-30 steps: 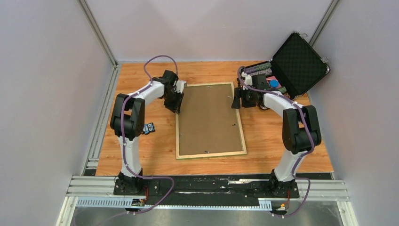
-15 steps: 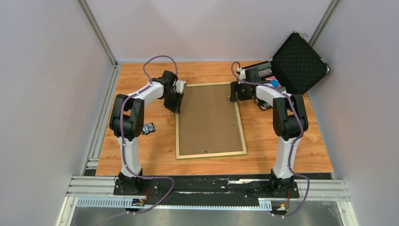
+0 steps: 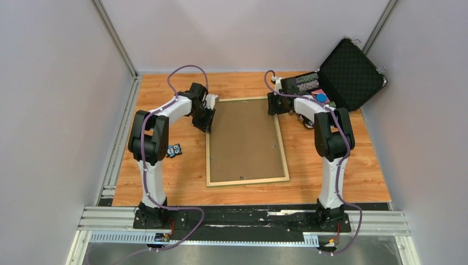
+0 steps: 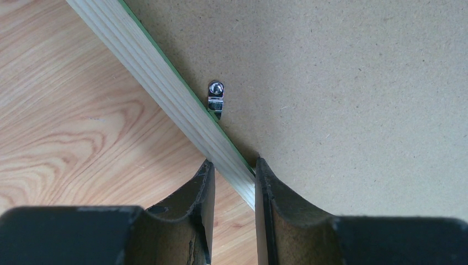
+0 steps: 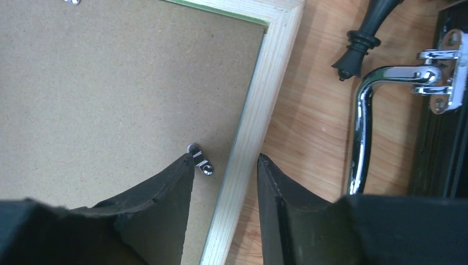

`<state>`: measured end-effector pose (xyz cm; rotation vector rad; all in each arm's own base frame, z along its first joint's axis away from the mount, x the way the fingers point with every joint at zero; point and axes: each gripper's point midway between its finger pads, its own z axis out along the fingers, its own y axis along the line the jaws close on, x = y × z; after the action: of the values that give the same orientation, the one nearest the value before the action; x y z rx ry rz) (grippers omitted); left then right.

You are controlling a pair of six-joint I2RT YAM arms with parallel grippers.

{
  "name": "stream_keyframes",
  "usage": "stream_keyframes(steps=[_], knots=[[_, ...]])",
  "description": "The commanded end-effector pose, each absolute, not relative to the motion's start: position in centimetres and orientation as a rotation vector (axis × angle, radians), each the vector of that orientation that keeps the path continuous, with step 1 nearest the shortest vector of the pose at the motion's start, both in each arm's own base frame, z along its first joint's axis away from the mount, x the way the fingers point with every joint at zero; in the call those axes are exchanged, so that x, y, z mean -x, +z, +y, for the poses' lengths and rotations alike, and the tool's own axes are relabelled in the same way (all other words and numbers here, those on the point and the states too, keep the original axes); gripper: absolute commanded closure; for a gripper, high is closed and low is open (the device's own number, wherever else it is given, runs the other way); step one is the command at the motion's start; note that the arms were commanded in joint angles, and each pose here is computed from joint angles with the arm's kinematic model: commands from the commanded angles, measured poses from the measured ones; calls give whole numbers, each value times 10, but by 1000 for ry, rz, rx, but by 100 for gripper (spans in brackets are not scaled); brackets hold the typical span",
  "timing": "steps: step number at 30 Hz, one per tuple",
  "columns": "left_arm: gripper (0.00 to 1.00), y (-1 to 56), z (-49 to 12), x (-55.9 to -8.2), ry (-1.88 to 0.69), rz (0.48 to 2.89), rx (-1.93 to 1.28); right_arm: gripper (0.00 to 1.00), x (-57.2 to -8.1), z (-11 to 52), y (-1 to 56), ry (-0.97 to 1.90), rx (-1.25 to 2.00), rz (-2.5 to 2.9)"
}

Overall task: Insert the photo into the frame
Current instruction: Install the photo frame at the center of the board.

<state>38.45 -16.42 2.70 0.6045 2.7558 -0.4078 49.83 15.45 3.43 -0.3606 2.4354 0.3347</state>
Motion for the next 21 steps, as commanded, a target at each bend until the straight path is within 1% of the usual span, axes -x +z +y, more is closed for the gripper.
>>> stream_keyframes(steps=[1,3,5,10,18,21], knots=[[100,12,-164,-358,-431,2797,-792,60,-515,157,43,300,371,2386],[100,12,-164,-358,-431,2795,-795,66,-516,155,42,290,365,2388],[100,13,-164,-358,-433,2794,-794,69,-517,155,42,287,363,2389],[100,11,-163,-357,-430,2800,-794,73,-517,156,43,292,354,2395],[100,10,-164,-357,-436,2801,-785,83,-514,157,44,315,336,2415],[100,10,-165,-357,-439,2801,-781,85,-513,155,43,322,329,2427]])
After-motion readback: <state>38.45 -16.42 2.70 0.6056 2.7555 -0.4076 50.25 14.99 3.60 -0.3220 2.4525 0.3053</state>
